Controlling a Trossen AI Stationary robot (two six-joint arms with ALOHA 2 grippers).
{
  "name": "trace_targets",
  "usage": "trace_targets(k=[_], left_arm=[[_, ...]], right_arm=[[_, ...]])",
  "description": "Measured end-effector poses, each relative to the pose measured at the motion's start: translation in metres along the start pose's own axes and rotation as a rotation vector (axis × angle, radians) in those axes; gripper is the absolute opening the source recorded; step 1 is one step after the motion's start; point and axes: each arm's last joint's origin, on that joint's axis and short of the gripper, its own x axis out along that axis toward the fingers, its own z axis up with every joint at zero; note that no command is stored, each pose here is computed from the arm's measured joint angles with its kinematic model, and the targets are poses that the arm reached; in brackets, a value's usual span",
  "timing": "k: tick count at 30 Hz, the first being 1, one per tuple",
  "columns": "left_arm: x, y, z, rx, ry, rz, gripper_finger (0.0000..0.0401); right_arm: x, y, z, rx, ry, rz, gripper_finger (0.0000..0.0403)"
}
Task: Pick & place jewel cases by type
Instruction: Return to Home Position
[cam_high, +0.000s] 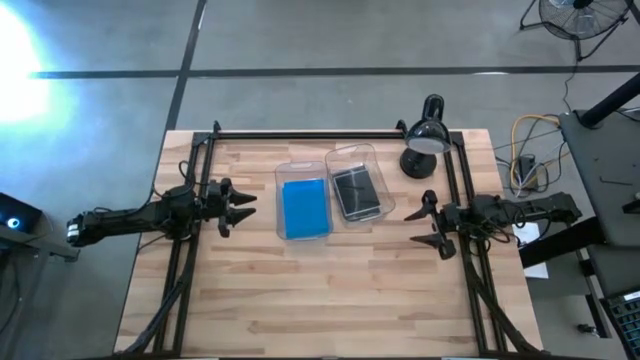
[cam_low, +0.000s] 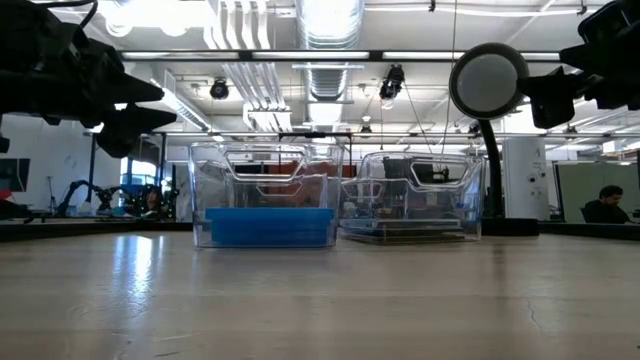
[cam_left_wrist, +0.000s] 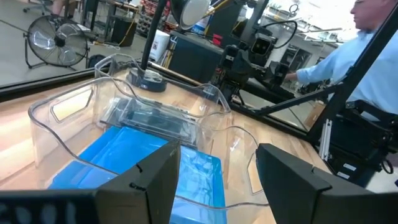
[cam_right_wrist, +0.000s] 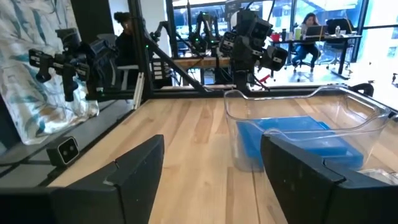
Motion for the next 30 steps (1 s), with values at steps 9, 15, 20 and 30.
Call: trace_targets(k=[9, 15, 20, 30], left_arm=[[0.0, 0.0, 0.0, 0.0, 0.0, 0.0, 0.0193], [0.0, 0.0, 0.0, 0.0, 0.0, 0.0, 0.0193], [0.0, 0.0, 0.0, 0.0, 0.0, 0.0, 0.0193], [0.0, 0.0, 0.0, 0.0, 0.0, 0.0, 0.0193]], right_arm=[[0.0, 0.0, 0.0, 0.0, 0.0, 0.0, 0.0251], [0.0, 0.0, 0.0, 0.0, 0.0, 0.001, 0.0257], [0.0, 0.0, 0.0, 0.0, 0.0, 0.001, 0.0262], [0.0, 0.0, 0.0, 0.0, 0.0, 0.001, 0.0262]])
